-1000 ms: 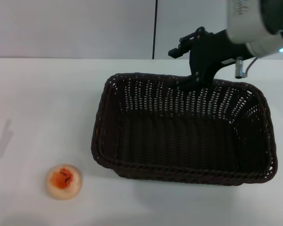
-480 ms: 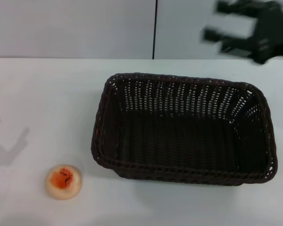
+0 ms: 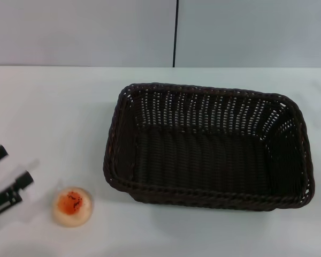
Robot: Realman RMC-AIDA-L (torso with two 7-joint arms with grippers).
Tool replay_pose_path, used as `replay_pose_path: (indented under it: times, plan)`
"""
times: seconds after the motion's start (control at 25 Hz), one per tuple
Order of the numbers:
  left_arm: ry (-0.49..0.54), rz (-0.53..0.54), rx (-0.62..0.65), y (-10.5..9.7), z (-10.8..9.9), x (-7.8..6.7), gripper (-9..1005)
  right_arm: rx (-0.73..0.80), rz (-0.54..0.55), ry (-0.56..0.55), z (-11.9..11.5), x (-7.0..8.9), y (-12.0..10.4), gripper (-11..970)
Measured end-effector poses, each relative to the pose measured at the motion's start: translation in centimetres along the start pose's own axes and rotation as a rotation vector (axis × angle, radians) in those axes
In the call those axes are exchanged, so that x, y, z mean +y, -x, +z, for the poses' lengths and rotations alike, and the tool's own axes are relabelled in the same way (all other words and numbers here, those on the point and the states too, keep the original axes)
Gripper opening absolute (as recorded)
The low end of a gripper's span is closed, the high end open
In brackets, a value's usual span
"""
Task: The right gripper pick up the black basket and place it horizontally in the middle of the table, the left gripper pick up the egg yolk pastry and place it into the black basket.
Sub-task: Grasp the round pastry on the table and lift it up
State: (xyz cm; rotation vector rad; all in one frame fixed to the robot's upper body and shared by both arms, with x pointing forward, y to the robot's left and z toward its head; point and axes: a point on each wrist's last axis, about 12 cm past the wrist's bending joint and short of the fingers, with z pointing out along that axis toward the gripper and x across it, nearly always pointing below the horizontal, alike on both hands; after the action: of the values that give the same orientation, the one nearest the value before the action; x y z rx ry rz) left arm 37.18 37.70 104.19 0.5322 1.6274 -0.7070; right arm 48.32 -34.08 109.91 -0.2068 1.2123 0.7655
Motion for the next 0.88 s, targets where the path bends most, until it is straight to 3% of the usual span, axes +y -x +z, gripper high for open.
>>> replay_pose_path:
  times: [0.32, 0.88]
  plan:
    - [-0.120, -0.052, 0.126, -1.6, 0.9, -1.2, 770, -0.005, 0.012, -0.045, -0.5, -0.3, -0.7, 673]
    - [-0.098, -0.017, 0.221, -3.8, 2.7, -1.1, 766, 0.005, 0.043, -0.057, -0.6, -0.2, -1.3, 673]
